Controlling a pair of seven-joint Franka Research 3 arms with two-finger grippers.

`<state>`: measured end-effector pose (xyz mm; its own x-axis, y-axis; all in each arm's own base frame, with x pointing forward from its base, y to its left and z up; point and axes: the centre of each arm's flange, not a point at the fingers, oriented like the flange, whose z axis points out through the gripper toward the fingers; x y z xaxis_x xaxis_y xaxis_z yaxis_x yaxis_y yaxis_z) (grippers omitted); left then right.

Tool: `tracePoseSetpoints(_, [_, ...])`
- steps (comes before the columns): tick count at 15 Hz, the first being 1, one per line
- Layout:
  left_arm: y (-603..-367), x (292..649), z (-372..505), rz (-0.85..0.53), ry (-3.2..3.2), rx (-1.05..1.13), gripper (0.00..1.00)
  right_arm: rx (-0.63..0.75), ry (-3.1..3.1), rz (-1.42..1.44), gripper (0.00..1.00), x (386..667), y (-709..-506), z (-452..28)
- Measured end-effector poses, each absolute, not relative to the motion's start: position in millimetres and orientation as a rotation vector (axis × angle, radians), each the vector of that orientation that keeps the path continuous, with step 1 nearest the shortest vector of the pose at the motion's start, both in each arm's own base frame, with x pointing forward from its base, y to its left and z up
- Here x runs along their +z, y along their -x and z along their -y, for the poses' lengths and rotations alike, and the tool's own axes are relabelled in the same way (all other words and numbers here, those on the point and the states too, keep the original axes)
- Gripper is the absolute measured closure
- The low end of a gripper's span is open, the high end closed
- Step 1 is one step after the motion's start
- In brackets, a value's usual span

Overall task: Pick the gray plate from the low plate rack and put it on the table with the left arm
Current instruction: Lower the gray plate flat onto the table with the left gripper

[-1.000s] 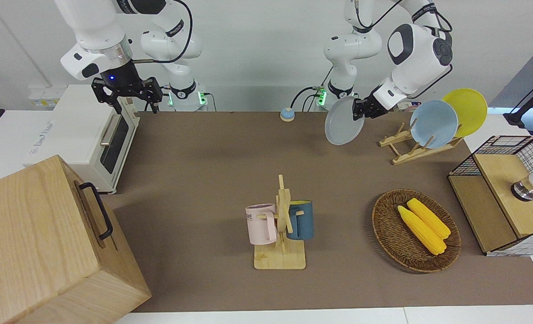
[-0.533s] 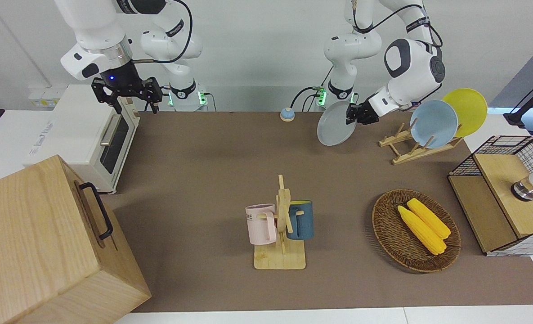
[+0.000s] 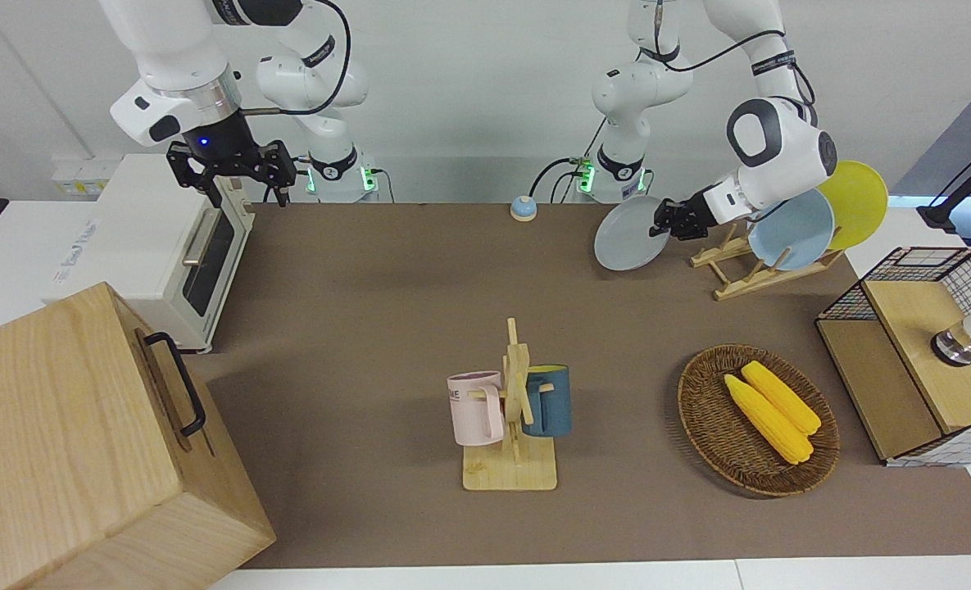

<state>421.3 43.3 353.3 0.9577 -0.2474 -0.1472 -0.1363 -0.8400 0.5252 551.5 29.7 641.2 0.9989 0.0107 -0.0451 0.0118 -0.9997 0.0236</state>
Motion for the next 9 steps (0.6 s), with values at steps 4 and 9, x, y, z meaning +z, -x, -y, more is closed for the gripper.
tracePoseSetpoints(4, [-423.8, 350.5, -44.1, 0.271, -2.586, -0.27, 0.91, -0.07, -3.117, -0.018, 0.01, 641.2, -551.5, -29.7])
tracePoseSetpoints(9, [-426.6, 350.3, -40.1, 0.289, -2.597, -0.254, 0.72, -0.07, -3.117, -0.018, 0.01, 641.2, -551.5, -29.7])
